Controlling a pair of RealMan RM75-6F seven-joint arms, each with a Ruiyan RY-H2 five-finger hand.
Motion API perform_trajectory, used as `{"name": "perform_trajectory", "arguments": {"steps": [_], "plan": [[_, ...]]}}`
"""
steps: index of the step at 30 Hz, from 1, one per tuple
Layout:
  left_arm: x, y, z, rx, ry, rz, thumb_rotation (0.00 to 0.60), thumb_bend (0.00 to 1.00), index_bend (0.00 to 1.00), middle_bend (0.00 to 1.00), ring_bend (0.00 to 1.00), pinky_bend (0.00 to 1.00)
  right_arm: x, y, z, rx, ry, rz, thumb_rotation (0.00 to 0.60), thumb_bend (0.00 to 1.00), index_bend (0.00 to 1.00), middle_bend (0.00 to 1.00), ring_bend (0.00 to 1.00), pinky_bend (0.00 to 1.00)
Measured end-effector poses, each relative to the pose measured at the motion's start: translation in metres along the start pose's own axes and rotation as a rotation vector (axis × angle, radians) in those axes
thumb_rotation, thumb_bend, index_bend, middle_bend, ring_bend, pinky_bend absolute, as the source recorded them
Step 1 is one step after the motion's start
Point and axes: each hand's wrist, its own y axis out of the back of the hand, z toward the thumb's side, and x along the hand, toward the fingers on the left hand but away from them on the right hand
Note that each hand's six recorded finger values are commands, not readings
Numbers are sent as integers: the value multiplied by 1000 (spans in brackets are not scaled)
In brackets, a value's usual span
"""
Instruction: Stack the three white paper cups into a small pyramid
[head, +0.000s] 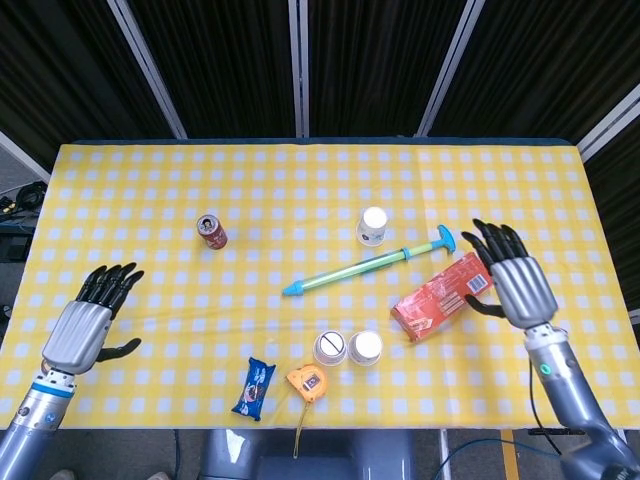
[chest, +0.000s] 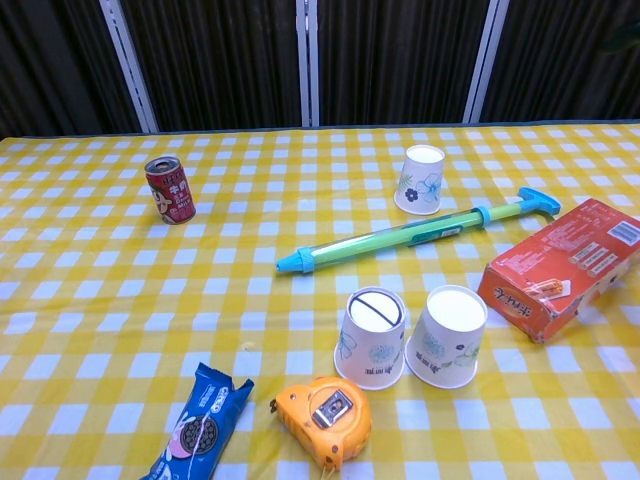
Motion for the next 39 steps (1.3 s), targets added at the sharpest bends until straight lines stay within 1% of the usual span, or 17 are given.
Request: {"name": "perform_trajectory", "arguments": {"steps": [3,7,9,13,17,20,27,29,33,39], "plan": [[1,1,-3,-5,6,3,600,168,47,0,0,0,-35,-6,28,-16,33,46,600,102,176,0,0,24],[3,4,-9,-11,15,14,600,168,48,0,0,0,-73,-16,66,-29,74,85,600,129,208,11,0,37],[4,3,-11,-5,19,13,600,168,48,0,0,0,-90,-22,79,-16,83,105,600,148,226,18,0,44],[6,-1,-12,-10,21,-2,600,169,48,0,0,0,-113,-30,92,10,81,120,600,171,232,21,0,48],[7,-5,-11,-12,14,-18,600,168,48,0,0,0,-127,-39,96,3,59,141,600,172,214,21,0,47],[8,-6,-10,3,14,-21,600,168,48,0,0,0,-137,-49,93,3,32,161,600,172,202,16,0,46],[11,-7,-14,-2,29,-23,600,168,48,0,0,0,-162,-74,67,31,-77,216,600,193,189,4,0,46],[11,-7,-14,-3,28,-25,600,168,48,0,0,0,-166,-81,63,32,-94,234,600,194,186,2,0,46],[12,-8,-12,-2,20,-30,600,168,48,0,0,0,-171,-93,65,41,-97,266,600,206,177,0,0,44],[12,-9,-12,-3,20,-38,600,168,48,0,0,0,-176,-97,66,43,-96,269,600,277,176,0,0,44]]}}
